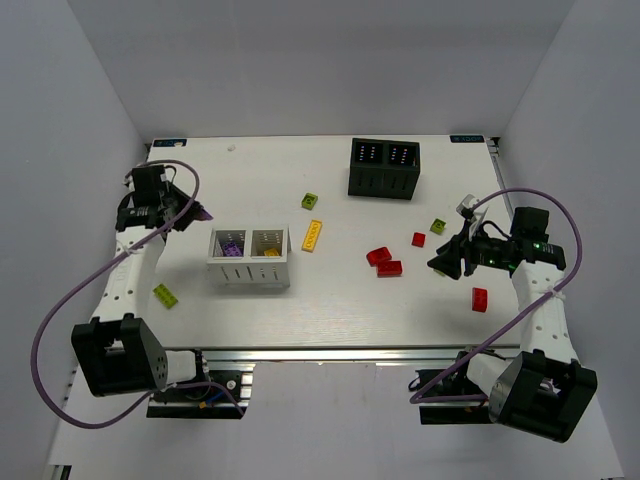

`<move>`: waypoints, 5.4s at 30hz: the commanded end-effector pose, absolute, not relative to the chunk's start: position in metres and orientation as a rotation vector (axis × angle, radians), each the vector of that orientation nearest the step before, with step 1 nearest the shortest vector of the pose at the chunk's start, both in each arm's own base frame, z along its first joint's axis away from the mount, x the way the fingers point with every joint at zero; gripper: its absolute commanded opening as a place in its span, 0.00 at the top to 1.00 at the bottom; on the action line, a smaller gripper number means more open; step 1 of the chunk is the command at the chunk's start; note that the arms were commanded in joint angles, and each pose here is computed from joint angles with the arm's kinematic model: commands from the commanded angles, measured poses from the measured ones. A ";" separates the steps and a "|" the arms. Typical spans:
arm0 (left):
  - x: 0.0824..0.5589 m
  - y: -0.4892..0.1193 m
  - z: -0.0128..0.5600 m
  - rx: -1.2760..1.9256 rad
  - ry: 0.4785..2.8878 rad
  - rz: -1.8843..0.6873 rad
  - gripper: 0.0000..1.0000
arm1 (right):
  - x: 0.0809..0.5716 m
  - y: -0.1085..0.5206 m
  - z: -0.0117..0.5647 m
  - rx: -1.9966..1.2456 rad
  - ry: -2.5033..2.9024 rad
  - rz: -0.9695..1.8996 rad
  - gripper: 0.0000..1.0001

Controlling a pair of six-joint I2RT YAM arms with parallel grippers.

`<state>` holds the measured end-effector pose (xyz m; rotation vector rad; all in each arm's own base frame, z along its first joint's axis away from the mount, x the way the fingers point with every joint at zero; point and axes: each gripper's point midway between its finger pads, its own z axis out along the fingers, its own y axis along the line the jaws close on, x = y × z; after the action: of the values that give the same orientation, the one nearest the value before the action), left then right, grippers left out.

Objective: Sort the legos into containers by color

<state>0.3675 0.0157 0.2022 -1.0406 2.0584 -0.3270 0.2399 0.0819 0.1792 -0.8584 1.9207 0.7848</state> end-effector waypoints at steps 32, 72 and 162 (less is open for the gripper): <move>0.339 -0.062 0.200 -0.304 2.333 -0.294 0.25 | 0.242 0.085 0.178 -0.842 1.904 0.824 0.44; 0.421 -0.300 0.182 0.440 2.283 -0.027 0.68 | 0.359 0.026 0.181 -0.303 2.092 0.473 0.91; 0.356 -0.186 0.218 0.306 1.898 -0.391 0.90 | 0.332 0.015 0.192 -0.290 1.995 0.603 0.79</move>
<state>0.3564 -0.1880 0.2297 0.3100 1.8708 -0.3884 0.3318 0.0149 0.1825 -0.2557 2.0455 0.6170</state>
